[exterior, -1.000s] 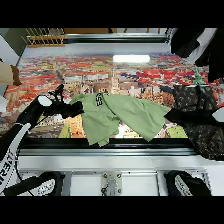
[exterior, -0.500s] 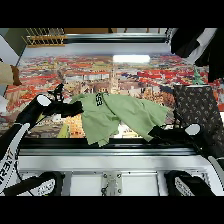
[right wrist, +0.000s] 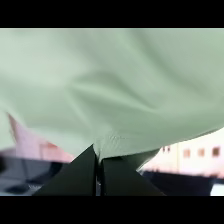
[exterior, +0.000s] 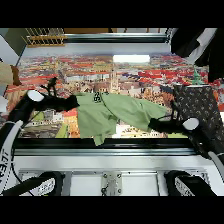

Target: Fold the clothes and pants, and hang the long-sleeved shirts on hangers.

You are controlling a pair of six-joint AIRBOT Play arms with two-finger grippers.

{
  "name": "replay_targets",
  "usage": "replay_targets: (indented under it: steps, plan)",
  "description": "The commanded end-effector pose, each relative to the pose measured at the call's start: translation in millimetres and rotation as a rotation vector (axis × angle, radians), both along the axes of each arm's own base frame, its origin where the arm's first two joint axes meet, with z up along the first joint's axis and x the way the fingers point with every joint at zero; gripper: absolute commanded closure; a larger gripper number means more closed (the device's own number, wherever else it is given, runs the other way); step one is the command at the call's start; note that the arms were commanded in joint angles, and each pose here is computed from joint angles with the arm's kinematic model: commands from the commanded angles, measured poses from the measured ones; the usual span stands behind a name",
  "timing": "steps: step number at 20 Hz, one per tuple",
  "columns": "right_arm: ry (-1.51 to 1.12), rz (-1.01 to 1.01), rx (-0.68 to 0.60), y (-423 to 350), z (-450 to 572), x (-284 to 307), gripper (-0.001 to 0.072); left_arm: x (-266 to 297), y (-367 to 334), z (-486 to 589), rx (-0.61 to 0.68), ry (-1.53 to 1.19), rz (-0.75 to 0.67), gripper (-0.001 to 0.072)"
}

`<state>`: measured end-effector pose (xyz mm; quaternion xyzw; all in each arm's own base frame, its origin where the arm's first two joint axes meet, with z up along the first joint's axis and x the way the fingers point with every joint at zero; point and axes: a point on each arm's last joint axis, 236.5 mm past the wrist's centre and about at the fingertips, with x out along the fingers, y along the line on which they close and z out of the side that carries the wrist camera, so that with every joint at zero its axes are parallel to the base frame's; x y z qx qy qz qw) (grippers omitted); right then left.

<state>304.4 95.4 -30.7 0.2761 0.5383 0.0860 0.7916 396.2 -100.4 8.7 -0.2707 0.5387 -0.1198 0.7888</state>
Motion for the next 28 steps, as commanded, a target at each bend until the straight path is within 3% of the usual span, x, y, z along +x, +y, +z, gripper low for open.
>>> replay_targets:
  steps: [1, 5, 8, 13, 18, 22, 25, 28]
  plan:
    - [-0.285, -0.009, -0.21, -64.6, 129.0, 36.4, 0.0702, 21.5, 50.1, 119.5, 0.033, -0.239, 0.058, 0.07]
    - [-0.579, -0.142, -0.378, -119.5, 292.4, 21.5, 0.0701, -20.2, 80.1, 290.6, 0.134, -0.611, 0.118, 0.07]
    - [-0.681, -0.191, -0.436, -126.4, 345.0, -6.7, 0.0701, -80.4, 69.7, 368.0, 0.198, -0.822, 0.136, 0.07]
    - [-0.564, -0.141, -0.462, -115.8, 324.9, -49.5, 0.0702, -173.1, 38.2, 428.9, 0.219, -1.039, 0.156, 0.07]
    - [-0.385, -0.1, -0.406, -101.7, 292.6, -80.9, 0.0702, -208.1, 26.5, 478.5, 0.22, -1.176, 0.171, 0.0701]
    - [-0.174, -0.109, -0.307, -97.3, 256.2, -89.8, 0.0702, -150.1, 38.1, 455.5, 0.199, -0.998, 0.115, 0.0701]
    - [-0.019, -0.05, -0.226, -92.7, 216.4, -63.7, 0.0703, -63.2, 45.8, 392.0, 0.122, -0.793, 0.059, 0.0701]
    - [0.146, 0.1, -0.203, -74.5, 158.5, -21.1, 0.0702, 33.6, 36.1, 284.1, 0.123, -0.553, -0.037, 0.07]
